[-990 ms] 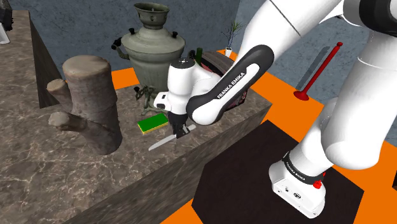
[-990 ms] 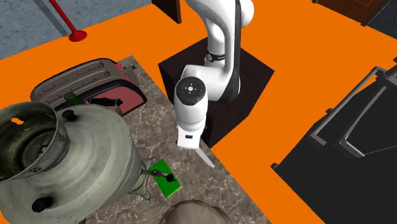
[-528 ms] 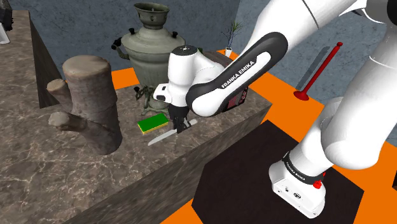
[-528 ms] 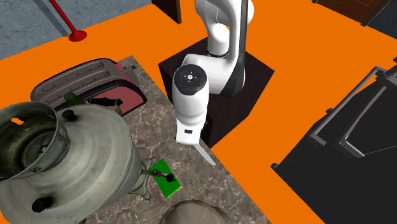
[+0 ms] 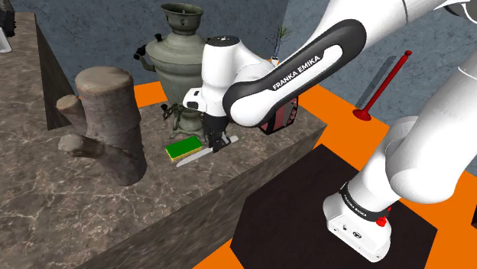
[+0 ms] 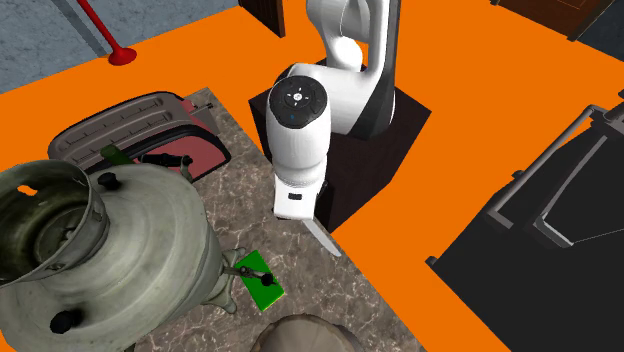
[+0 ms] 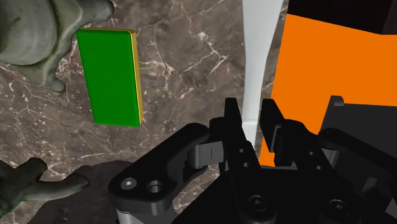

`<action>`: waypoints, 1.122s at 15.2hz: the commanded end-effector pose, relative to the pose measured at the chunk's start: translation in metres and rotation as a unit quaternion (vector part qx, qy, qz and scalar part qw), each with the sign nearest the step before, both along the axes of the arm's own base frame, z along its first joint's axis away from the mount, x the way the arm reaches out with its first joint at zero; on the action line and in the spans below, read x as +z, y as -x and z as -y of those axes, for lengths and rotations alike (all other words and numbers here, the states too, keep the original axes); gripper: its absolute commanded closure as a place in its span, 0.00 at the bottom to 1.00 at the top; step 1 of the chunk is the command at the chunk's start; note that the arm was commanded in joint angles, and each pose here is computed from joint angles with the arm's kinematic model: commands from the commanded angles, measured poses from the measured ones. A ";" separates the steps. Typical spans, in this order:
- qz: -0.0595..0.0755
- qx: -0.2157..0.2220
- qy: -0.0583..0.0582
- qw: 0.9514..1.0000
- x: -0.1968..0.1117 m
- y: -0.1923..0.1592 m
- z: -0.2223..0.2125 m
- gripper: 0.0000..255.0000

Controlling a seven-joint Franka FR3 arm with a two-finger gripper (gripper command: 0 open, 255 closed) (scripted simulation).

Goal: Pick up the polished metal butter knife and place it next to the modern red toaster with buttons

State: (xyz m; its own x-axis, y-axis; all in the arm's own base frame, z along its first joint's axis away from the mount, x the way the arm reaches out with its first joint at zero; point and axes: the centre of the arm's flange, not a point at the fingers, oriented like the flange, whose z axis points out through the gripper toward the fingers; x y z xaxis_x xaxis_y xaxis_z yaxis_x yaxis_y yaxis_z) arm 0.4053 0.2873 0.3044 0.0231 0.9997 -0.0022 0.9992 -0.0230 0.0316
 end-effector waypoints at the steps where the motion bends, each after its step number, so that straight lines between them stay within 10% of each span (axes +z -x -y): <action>1: 0.000 0.000 0.000 1.000 0.012 -0.001 0.001 1.00; 17: 0.000 0.000 0.000 1.000 0.097 -0.001 0.001 1.00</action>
